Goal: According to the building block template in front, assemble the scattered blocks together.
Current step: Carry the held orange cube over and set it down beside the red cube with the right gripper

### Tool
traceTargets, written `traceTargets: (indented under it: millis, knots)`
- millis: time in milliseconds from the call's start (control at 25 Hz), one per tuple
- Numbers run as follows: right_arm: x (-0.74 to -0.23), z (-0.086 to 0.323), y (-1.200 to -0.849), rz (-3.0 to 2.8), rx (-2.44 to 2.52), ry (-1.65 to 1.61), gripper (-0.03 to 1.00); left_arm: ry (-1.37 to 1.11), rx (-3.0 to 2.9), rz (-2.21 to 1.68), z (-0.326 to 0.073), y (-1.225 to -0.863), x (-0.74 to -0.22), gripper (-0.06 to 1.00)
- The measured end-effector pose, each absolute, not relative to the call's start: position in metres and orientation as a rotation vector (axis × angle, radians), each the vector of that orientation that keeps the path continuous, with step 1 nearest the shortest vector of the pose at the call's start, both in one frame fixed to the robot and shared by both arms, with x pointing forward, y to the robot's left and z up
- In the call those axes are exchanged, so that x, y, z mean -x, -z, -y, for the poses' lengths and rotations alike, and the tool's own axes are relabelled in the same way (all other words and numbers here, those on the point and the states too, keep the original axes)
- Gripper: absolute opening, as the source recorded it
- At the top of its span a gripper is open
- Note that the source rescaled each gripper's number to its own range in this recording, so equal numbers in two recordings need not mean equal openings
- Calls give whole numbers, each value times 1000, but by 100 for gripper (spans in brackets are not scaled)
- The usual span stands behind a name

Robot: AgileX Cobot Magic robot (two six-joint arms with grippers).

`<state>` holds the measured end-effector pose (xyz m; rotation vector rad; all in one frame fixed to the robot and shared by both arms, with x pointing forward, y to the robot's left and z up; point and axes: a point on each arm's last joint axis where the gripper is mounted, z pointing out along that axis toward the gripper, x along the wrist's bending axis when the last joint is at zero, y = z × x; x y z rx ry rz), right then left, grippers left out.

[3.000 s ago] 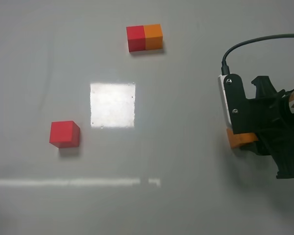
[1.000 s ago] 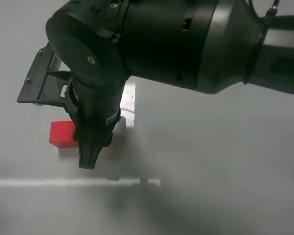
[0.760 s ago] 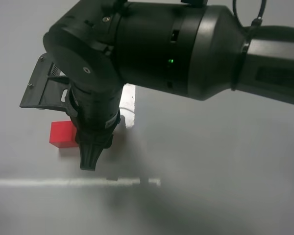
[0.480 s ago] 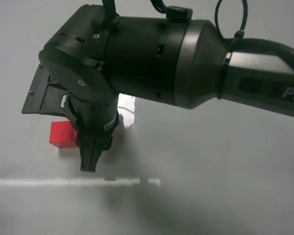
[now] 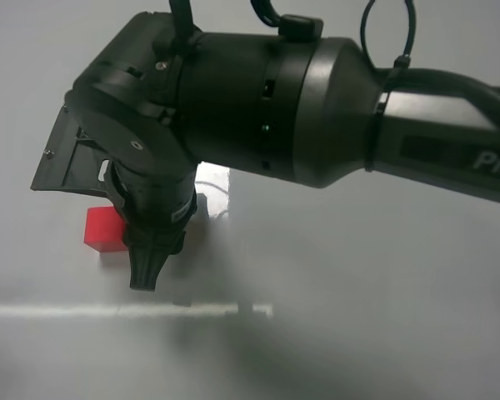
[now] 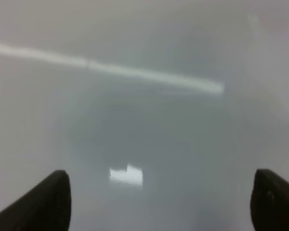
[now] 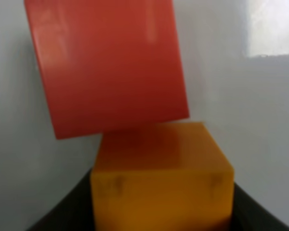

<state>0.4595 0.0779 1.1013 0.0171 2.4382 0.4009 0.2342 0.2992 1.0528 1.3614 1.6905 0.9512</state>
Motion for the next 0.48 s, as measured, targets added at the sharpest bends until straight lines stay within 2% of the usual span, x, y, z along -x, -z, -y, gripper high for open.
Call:
traceTargets:
  millis: [480]
  knots:
    - [-457, -81, -1096, -2455, -32, -401, 1, -952, -1361, -1690, -299, -1053, -234, 68]
